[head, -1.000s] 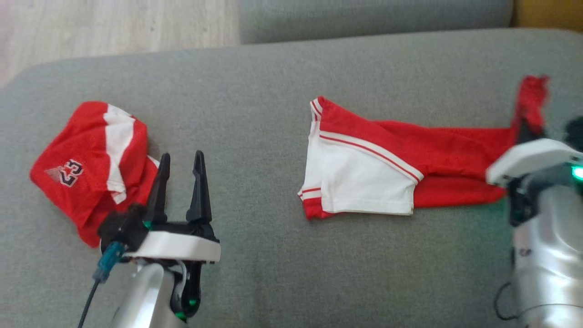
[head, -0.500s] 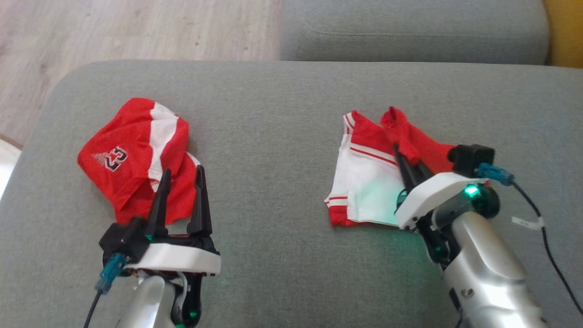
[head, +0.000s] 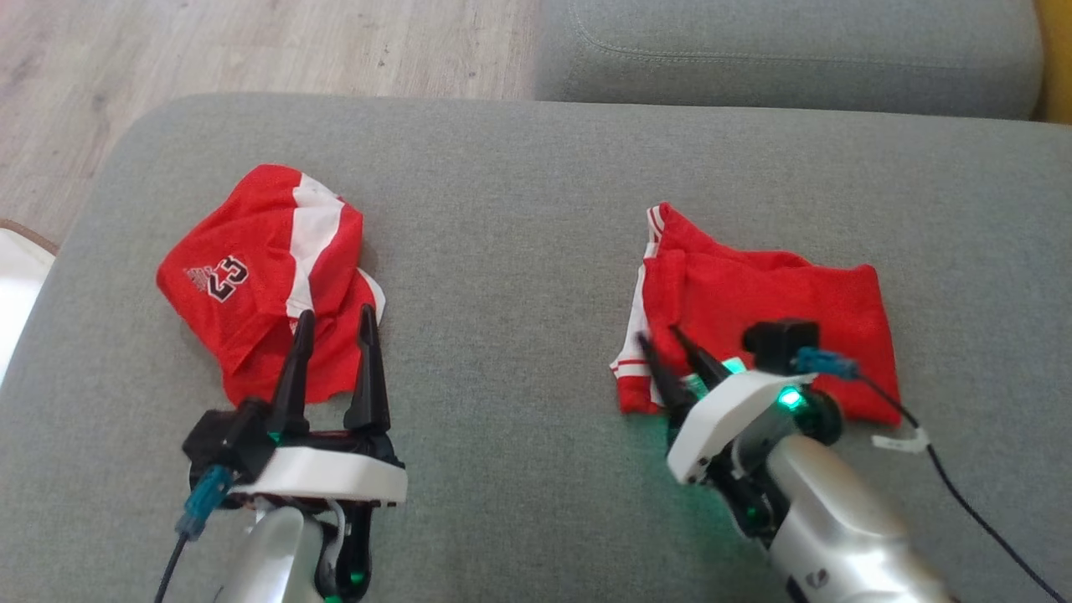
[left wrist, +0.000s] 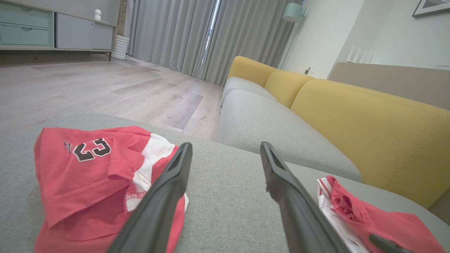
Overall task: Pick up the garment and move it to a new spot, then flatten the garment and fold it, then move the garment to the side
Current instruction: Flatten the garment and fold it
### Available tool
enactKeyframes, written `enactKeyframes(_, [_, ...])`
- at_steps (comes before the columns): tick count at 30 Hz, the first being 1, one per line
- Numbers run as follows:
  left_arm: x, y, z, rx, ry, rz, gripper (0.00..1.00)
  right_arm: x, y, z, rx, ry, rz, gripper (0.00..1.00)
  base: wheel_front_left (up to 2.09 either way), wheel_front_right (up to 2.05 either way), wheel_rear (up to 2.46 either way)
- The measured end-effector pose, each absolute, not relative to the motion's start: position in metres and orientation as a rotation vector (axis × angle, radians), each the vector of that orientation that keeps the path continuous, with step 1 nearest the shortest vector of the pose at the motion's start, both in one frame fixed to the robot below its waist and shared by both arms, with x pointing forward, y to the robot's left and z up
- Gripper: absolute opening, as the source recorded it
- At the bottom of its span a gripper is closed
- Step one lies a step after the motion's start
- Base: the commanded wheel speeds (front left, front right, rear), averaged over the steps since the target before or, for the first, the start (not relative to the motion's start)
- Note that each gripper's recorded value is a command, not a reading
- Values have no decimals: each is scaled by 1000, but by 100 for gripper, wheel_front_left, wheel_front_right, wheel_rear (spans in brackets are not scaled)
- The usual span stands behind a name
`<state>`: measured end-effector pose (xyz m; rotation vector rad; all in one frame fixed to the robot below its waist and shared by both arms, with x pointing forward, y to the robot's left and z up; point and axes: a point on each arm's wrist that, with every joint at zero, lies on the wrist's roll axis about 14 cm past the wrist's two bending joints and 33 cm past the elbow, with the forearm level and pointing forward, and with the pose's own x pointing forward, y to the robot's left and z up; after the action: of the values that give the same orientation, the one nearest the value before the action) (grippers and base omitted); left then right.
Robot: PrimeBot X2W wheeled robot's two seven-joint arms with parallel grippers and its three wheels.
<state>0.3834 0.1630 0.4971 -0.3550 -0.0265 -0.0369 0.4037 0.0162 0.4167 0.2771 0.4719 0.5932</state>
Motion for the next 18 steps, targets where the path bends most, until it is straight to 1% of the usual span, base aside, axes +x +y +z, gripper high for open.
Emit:
enactKeyframes(4, [385,160,496,-362,-22,-46,100,397,26,418,282,477,629,100,0,0,0])
enactKeyframes(11, [388,152,498,-364,-24,-68,100,415,29,451,303,364,640,100,0,0,0])
enactKeyframes(18, [390,142,505,-374,-41,-94,100,440,3,490,306,220,563,100,0,0,0])
